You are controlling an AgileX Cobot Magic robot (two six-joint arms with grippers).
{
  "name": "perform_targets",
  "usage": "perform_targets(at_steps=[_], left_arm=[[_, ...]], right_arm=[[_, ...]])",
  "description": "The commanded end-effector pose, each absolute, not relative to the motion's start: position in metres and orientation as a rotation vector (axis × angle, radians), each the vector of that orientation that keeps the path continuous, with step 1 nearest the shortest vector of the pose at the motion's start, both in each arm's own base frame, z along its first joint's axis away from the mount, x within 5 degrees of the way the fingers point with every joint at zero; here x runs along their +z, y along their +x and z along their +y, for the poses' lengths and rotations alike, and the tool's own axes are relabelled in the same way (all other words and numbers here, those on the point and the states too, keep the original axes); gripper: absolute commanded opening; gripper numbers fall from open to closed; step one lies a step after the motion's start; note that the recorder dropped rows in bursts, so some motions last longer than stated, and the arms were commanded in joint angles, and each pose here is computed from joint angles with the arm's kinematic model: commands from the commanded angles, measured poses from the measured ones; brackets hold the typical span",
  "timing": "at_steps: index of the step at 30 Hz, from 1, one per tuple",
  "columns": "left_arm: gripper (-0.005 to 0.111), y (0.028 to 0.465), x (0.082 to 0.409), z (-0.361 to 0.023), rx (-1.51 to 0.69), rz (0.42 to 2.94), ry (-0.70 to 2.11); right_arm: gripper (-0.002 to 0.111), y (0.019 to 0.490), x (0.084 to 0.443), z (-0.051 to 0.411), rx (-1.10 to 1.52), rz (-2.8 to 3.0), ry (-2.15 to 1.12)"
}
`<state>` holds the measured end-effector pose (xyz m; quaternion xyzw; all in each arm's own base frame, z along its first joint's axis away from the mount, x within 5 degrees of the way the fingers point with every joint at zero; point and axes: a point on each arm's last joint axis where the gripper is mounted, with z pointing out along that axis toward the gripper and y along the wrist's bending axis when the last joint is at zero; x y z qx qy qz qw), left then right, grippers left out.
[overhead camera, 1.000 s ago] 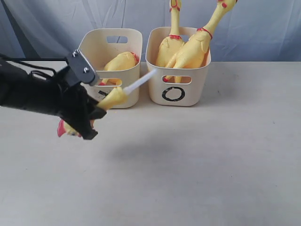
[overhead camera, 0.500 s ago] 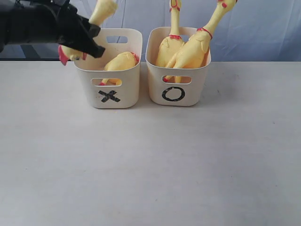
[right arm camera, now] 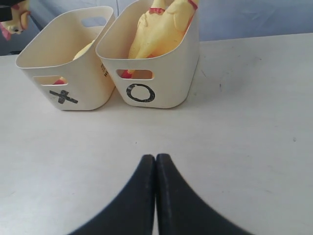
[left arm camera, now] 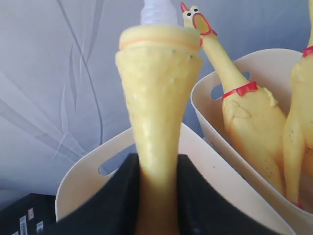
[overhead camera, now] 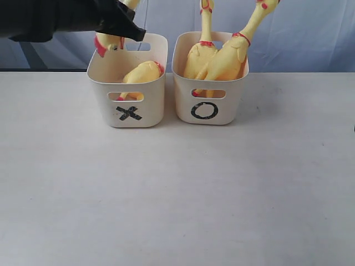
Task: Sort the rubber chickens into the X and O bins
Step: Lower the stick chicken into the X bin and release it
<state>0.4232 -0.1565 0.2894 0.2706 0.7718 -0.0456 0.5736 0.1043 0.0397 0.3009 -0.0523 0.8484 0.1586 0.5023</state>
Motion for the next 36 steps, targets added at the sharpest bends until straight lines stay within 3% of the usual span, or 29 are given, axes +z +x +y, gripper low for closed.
perform_targets(at_steps=[1,16,22,27,30,36], left_arm=[[0.0,0.442,0.273,-0.163,-0.124,1.834,0.605],[0.001,0.477,0.217,-0.167,-0.037,1.917,0.565],[0.022,0.481,0.201,-0.161,-0.057,1.966,0.513],[0.053,0.486,0.201,-0.148,-0.079,1.987,0.431],[0.06,0.486,0.201,-0.147,-0.094,1.998,0.386],[0.061,0.482,0.218,-0.15,-0.17,1.97,0.362]], right_arm=[[0.0,0.103,0.301,0.039,0.384,2.042,-0.129],[0.0,0.103,0.301,0.039,0.384,2.042,-0.129],[0.0,0.103,0.301,0.039,0.384,2.042,-0.129],[0.0,0.103,0.301,0.04,0.391,2.043,-0.125],[0.0,0.103,0.301,0.04,0.391,2.043,-0.125],[0.0,0.103,0.301,0.04,0.391,2.043,-0.125]])
